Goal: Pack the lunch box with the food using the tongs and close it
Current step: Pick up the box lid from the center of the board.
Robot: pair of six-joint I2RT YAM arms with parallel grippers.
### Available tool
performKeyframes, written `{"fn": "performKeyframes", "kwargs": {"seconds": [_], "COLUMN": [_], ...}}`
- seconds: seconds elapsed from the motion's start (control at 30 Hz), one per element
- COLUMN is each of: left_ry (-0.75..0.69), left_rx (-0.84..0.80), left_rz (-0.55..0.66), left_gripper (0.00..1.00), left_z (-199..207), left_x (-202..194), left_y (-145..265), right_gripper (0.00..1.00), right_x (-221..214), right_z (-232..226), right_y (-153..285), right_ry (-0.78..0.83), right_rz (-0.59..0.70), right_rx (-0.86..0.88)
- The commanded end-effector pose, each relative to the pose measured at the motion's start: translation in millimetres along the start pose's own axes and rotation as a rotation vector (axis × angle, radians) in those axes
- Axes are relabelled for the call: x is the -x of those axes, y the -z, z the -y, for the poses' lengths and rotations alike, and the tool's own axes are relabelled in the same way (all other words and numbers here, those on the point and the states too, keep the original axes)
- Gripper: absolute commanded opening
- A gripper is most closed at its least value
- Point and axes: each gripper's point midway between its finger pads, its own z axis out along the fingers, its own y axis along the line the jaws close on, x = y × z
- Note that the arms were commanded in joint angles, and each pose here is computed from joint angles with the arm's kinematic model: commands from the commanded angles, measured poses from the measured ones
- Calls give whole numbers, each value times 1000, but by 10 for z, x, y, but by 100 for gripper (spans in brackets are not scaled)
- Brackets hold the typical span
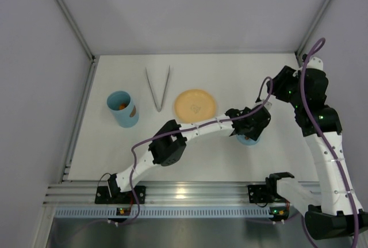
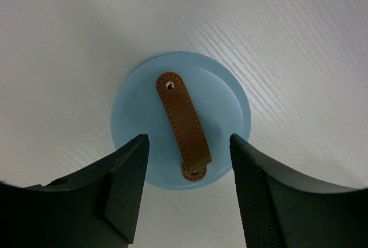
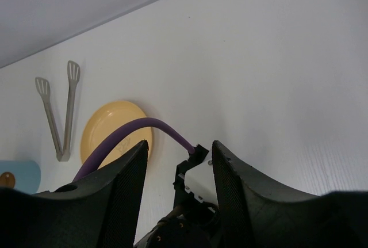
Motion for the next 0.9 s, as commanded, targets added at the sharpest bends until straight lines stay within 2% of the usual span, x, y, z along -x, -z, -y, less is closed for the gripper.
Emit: {"fn": "performKeyframes", "kwargs": {"seconds": [0.0, 0.27, 0.63, 0.87], "left_ry": [-51, -48, -45, -36], "left_rx": [19, 23, 70, 125], "left_rz": [-47, -70, -36, 8], "left_gripper": [63, 57, 41, 21], "left_z": [81, 101, 26, -95], "left_x": [-235, -395, -328, -213], "left_y": [-8, -64, -81, -23], "right_gripper": [48, 47, 46, 46], "right_x": [60, 6, -41, -41], "right_z": [-63, -39, -16, -24], "right_y": [73, 84, 95, 89], "right_ry": [-20, -23, -21, -18], "right_rz": [18, 14, 6, 4], "right_rx": [34, 32, 28, 32]}}
